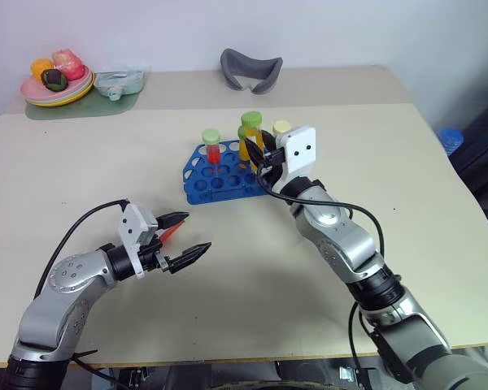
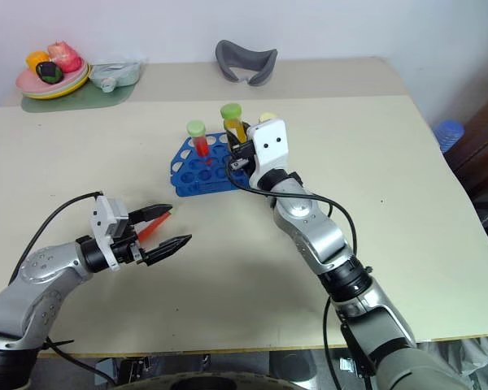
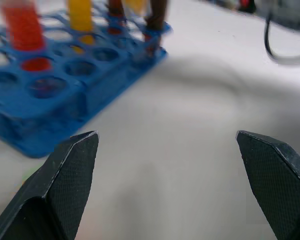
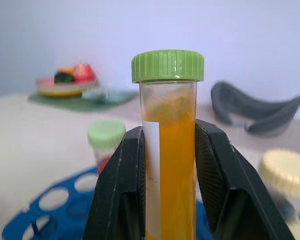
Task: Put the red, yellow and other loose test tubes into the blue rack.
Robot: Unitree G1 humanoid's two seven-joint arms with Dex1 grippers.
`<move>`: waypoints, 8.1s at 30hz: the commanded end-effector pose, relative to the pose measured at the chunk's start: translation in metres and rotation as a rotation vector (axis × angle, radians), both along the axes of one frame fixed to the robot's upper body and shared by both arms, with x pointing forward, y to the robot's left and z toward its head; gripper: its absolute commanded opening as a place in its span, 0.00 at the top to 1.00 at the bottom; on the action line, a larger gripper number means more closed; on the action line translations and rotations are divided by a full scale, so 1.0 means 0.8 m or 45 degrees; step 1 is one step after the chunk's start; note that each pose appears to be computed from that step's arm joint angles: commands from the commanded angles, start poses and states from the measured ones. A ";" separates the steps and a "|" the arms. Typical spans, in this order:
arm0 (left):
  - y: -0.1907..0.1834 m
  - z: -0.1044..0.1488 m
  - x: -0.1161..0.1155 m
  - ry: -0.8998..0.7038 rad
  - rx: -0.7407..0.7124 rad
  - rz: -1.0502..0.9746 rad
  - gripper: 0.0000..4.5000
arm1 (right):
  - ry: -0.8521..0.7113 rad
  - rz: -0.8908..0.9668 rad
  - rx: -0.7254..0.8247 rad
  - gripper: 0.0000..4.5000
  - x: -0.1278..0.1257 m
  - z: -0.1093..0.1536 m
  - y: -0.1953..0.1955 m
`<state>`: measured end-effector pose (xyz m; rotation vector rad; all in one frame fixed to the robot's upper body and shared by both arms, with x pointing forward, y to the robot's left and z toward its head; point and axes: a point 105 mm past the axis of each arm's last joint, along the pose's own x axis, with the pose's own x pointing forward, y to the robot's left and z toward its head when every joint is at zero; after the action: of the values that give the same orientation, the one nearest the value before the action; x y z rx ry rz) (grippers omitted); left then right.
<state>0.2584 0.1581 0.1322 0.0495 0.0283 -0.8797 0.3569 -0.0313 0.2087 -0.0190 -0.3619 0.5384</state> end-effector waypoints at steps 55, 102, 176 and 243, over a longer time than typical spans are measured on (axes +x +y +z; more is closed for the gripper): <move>0.038 0.054 0.025 -0.066 0.109 0.257 0.00 | -0.400 0.331 -0.162 0.06 -0.067 0.065 -0.015; 0.043 -0.002 0.059 0.828 0.970 0.484 0.39 | 0.040 0.638 -0.617 0.05 -0.127 -0.043 -0.042; -0.089 0.053 0.119 -0.521 -0.246 0.323 0.69 | 0.199 0.263 -0.401 0.05 -0.089 -0.061 -0.101; -0.100 0.040 0.126 -0.366 -0.252 0.274 0.73 | 0.245 0.277 -0.412 0.05 -0.099 -0.070 -0.102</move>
<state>0.3638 0.0809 0.1539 -0.0227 -0.2716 -0.6385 0.2804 -0.1154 0.1426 -0.2284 -0.0448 0.7941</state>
